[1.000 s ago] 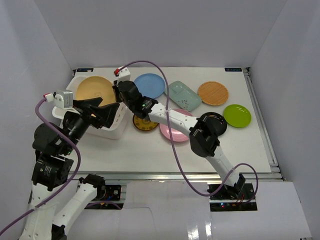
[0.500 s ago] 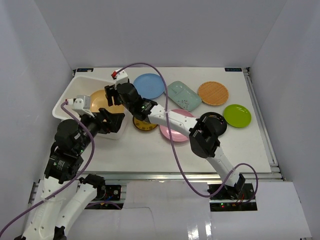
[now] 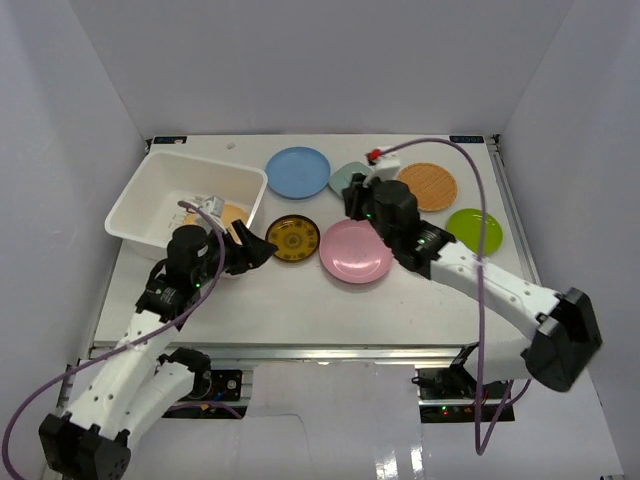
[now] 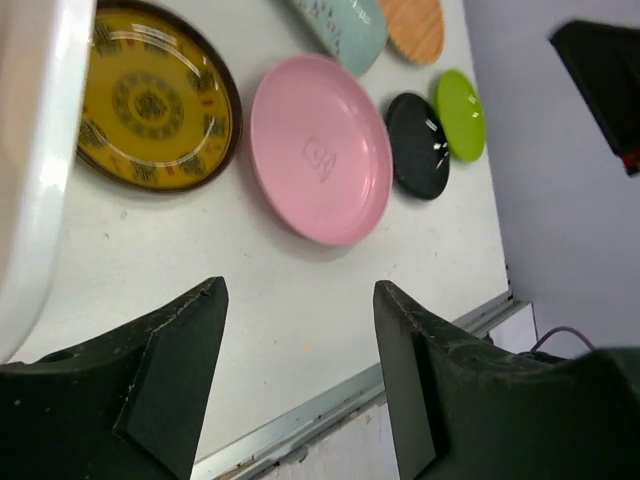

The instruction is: Place the plates into the plastic bin on the countertop

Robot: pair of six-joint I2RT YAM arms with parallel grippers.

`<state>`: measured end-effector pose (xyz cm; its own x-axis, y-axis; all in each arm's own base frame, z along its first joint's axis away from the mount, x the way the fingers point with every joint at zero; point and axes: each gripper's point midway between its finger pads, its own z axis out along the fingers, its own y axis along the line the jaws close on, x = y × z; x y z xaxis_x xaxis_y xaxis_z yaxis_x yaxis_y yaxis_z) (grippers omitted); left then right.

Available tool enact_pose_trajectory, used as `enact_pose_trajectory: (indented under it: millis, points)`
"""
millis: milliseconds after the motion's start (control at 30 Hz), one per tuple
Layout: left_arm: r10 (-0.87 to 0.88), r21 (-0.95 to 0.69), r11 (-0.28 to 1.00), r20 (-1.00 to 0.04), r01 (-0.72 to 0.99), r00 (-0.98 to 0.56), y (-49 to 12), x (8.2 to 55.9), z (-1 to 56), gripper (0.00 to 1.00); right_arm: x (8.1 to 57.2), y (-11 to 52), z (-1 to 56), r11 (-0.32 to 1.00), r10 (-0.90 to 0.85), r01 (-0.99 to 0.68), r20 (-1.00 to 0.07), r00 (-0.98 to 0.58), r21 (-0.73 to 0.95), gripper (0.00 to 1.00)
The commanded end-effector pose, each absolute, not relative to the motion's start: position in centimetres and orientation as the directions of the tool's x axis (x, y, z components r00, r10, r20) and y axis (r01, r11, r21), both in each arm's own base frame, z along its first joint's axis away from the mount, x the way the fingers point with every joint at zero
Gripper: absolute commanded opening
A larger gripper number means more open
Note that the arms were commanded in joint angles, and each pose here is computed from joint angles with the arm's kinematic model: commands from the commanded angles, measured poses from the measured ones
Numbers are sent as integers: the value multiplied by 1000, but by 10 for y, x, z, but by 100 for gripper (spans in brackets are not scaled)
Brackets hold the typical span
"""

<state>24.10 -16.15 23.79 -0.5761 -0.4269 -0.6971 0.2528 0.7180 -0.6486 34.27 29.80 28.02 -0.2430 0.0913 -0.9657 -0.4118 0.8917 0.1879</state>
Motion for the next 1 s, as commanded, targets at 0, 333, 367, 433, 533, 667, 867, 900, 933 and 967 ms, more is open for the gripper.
enact_pose_trajectory:
  millis: [0, 333, 367, 433, 533, 667, 867, 900, 933, 967]
  points:
    - [-434, -711, 663, -620, 234, -653, -194, 246, 214, 70, 317, 244, 250, 905, 150, -346, -946, -287, 248, 37]
    - [-379, -576, 813, -632, 82, -676, -262, 282, 137, 74, 256, 185, 204, 889, 179, -342, -919, -352, 304, 38]
    - [-383, -570, 819, -637, 74, -669, -264, 286, 134, 74, 253, 185, 207, 883, 185, -351, -919, -348, 311, 38]
    - [-369, -530, 847, -645, 43, -669, -264, 295, 114, 74, 250, 184, 202, 881, 178, -358, -917, -357, 310, 38]
    - [-347, -503, 864, -631, 26, -694, -275, 302, 94, 73, 246, 187, 200, 868, 180, -378, -913, -367, 323, 39]
    - [-313, -467, 883, -641, 33, -701, -290, 310, 81, 69, 242, 190, 192, 859, 165, -396, -907, -388, 325, 39]
    - [-273, -443, 895, -634, 51, -723, -306, 322, 61, 54, 235, 201, 174, 828, 145, -437, -887, -437, 351, 39]
    - [-269, -438, 897, -639, 54, -721, -307, 324, 61, 51, 234, 202, 173, 824, 147, -440, -885, -442, 357, 39]
    - [-264, -432, 900, -640, 54, -721, -307, 325, 60, 49, 233, 203, 170, 823, 148, -439, -882, -448, 361, 39]
    - [-260, -418, 908, -642, 45, -721, -305, 326, 56, 45, 232, 203, 170, 821, 148, -441, -881, -449, 363, 39]
